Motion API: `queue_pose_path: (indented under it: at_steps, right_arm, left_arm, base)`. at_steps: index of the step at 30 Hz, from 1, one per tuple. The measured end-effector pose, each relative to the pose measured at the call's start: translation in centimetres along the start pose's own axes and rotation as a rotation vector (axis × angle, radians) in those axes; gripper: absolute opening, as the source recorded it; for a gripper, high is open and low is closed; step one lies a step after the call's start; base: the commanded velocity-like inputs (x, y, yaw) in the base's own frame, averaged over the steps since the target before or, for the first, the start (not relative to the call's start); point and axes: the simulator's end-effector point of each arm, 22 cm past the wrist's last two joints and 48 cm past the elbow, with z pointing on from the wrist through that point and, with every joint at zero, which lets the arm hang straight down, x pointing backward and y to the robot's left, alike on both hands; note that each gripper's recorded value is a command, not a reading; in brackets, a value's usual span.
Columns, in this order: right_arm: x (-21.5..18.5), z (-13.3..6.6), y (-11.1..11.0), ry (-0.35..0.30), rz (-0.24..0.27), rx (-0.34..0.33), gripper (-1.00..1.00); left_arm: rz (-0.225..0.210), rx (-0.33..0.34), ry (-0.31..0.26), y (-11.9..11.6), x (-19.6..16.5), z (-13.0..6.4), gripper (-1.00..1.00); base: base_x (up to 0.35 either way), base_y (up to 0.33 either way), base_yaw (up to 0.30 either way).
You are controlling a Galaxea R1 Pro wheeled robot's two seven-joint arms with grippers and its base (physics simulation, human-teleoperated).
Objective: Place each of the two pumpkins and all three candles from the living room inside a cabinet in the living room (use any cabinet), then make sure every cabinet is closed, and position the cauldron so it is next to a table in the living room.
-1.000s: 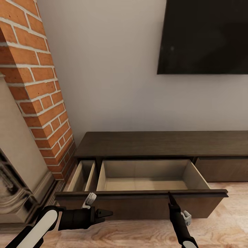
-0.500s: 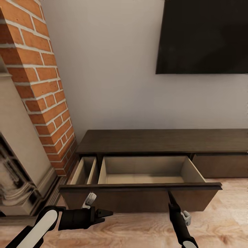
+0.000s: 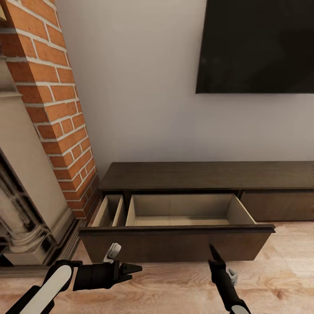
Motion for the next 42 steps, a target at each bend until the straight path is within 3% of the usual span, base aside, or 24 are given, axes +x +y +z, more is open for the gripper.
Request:
queue_pose_path:
  at_steps: [3, 8, 16, 26, 31, 42]
  right_arm:
    - [1.4, 0.0, -0.4, 0.063, 0.048, 0.024, 1.0]
    - [4.5, 0.9, 0.9, 0.213, 0.148, 0.05, 1.0]
    - [8.8, -0.8, 2.8, 0.46, 0.309, 0.069, 1.0]
    - [6.4, -3.4, 0.0, 0.472, 0.299, 0.149, 1.0]
    - [6.5, -5.4, -2.9, 0.456, 0.332, 0.234, 1.0]
    - [6.1, -5.7, -1.5, 0.44, 0.336, 0.267, 1.0]
  left_arm:
    - [-0.003, 0.003, -0.008, -0.1, -0.3, -0.2, 1.0]
    - [-0.002, 0.033, -0.025, -1.3, -0.7, -0.8, 1.0]
    - [0.025, 0.04, -0.045, -2.6, -1.4, -1.7, 1.0]
    - [0.068, 0.017, -0.068, -3.3, -2.0, -3.3, 1.0]
    - [0.079, 0.019, -0.074, -4.2, -2.3, -3.7, 1.0]
    - [0.077, 0.021, -0.074, -6.3, -3.4, -4.6, 1.0]
  base:
    - [-0.001, 0.0, 0.0]
    - [0.0, 0.0, 0.0]
    - [0.0, 0.0, 0.0]
    - [0.0, 0.0, 0.0]
    - [0.0, 0.0, 0.0]
    - [0.0, 0.0, 0.0]
